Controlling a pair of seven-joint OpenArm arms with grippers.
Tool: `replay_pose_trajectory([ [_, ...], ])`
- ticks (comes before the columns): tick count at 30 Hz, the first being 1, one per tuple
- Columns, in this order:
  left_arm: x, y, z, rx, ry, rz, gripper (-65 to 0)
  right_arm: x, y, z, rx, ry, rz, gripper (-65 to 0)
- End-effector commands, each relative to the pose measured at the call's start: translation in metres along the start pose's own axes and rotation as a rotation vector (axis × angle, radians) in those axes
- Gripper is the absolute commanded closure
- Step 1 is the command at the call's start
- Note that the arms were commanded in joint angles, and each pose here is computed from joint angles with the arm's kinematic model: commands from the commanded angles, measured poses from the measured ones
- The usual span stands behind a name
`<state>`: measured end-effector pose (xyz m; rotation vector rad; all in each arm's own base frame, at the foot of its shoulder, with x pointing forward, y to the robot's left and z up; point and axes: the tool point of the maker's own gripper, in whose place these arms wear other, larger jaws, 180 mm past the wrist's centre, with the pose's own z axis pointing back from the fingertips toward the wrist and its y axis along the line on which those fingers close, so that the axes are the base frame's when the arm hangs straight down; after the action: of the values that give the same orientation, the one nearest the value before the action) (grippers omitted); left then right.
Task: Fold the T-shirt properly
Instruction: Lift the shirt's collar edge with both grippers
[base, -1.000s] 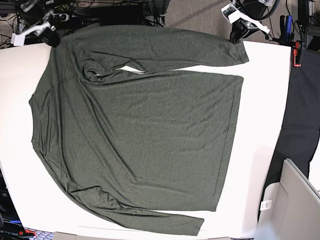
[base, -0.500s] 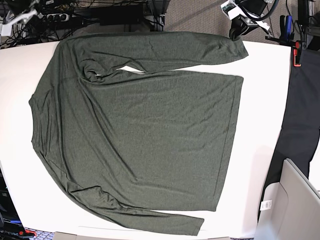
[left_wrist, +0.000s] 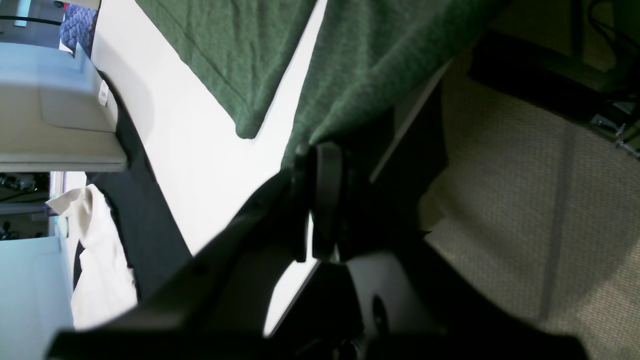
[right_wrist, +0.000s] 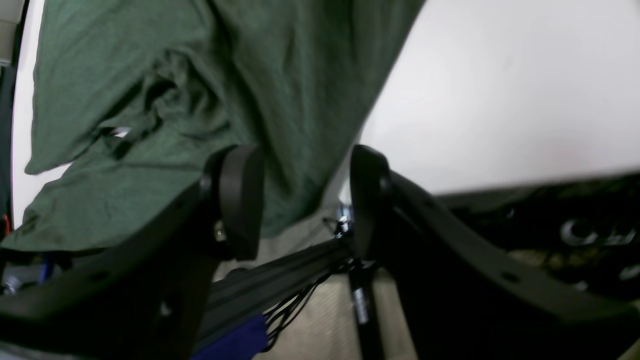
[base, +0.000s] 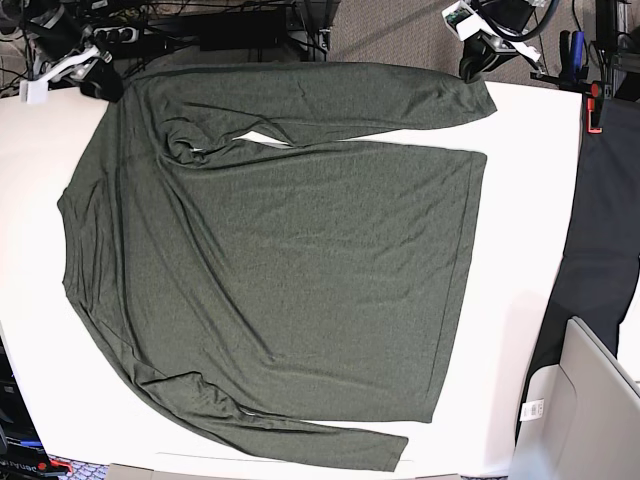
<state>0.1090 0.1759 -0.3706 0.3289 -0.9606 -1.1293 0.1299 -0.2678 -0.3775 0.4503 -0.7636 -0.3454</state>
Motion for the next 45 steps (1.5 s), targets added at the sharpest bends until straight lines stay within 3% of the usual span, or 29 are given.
replay_pose_trajectory([
  [1, 0.005, 0.004, 0.003, 0.011, -0.024, -0.008, 0.0, 0.009, -0.001, 0.002, 0.008, -0.023, 0.013, -29.2],
  [14, 0.006, 0.003, 0.003, 0.01, -0.025, -0.006, 0.0, 0.0, -0.014, -0.025, 0.026, -0.049, -0.125, -29.1],
  [22, 0.005, 0.002, 0.003, 0.009, -0.024, -0.005, 0.0, -0.003, -0.012, -0.035, 0.037, -0.032, -0.131, -28.9],
  [25, 0.005, 0.002, 0.003, 0.009, -0.024, -0.005, 0.0, 0.0, -0.015, -0.038, 0.016, -0.028, -0.14, -23.1],
  [31, 0.005, 0.002, 0.003, 0.009, -0.024, -0.005, 0.0, -0.005, -0.018, -0.04, -0.015, -0.029, -0.214, -1.8],
  [37, 0.005, 0.002, 0.003, 0.009, -0.024, -0.005, 0.0, -0.011, -0.021, -0.034, -0.026, -0.019, -0.22, -0.2],
  [43, 0.006, 0.007, 0.003, 0.024, -0.029, -0.005, 0.0, 0.014, 0.002, -0.016, -0.017, -0.055, -0.08, -0.2],
  [45, 0.014, 0.018, 0.004, 0.076, -0.058, -0.012, 0.0, 0.018, 0.009, -0.01, -0.017, -0.06, -0.043, -0.2],
])
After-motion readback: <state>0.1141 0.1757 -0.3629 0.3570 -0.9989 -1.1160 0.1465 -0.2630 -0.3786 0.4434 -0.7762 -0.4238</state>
